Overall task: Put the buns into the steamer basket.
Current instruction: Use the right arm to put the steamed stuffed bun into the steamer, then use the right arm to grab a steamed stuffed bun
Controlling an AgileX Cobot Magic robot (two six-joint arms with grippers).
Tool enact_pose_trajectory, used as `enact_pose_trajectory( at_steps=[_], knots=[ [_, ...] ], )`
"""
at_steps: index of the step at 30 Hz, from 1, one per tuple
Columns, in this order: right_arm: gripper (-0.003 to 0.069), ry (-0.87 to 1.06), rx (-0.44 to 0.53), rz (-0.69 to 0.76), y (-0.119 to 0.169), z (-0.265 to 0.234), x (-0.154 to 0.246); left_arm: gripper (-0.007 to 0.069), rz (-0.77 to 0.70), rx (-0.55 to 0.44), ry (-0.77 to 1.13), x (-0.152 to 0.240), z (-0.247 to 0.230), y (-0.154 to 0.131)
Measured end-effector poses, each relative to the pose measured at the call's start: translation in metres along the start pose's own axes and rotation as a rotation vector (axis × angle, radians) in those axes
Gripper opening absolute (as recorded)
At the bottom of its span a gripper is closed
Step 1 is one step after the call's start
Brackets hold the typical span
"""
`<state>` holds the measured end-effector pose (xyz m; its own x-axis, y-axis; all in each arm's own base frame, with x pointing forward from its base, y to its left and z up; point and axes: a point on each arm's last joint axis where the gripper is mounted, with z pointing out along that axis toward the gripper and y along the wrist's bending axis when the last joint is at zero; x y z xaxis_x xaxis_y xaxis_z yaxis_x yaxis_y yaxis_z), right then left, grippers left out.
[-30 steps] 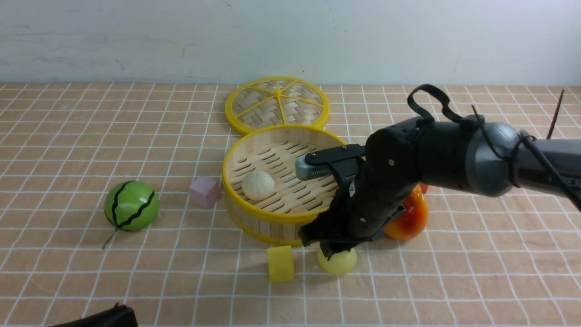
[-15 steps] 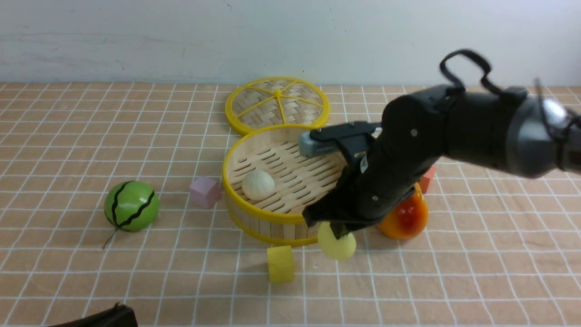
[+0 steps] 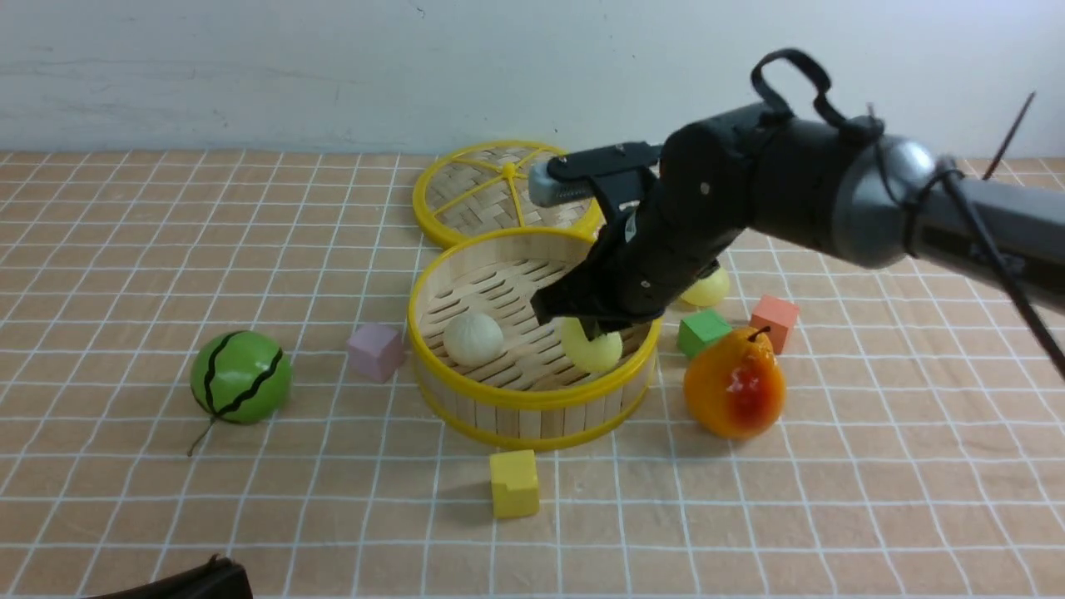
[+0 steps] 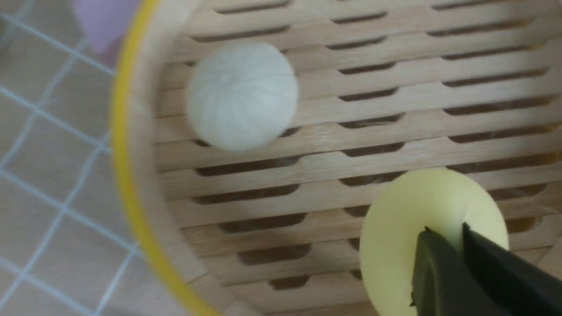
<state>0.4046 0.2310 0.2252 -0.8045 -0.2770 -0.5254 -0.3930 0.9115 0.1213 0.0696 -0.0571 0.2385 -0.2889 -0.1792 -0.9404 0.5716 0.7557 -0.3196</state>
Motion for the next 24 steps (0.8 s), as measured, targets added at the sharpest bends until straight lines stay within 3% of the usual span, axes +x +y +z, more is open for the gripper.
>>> enact_pose_trajectory(
  at_steps=[6,8,12,16,18,19,21,24],
  knots=[
    [0.0278,0.011,0.002,0.071,-0.004,0.008,-0.001,0.0017,0.0,0.0,0.0,0.0,0.0,0.0],
    [0.04,-0.003,-0.009,0.078,-0.002,-0.003,-0.007,0.0017,0.0,0.0,0.0,0.0,0.0,0.0],
    [0.0529,-0.048,0.01,0.054,-0.004,-0.036,-0.024,0.0017,0.0,0.0,0.0,0.0,0.0,0.0],
    [0.0546,-0.078,0.083,0.042,-0.023,-0.057,-0.035,0.002,0.0,0.0,0.0,0.0,0.0,0.0],
    [0.0513,-0.077,0.158,0.104,-0.055,-0.058,-0.037,0.0022,0.0,0.0,0.0,0.0,0.0,0.0],
    [0.0513,-0.074,0.158,0.107,-0.056,-0.057,-0.037,0.0023,0.0,-0.002,0.005,0.0,0.0,0.0],
    [0.0452,-0.063,0.188,0.187,-0.089,-0.041,-0.035,0.0027,0.0,-0.002,0.006,0.001,0.0,0.0],
    [0.0401,-0.062,0.176,0.238,-0.105,-0.022,-0.033,0.0029,0.0,-0.002,0.006,0.001,0.0,0.0]
  ],
)
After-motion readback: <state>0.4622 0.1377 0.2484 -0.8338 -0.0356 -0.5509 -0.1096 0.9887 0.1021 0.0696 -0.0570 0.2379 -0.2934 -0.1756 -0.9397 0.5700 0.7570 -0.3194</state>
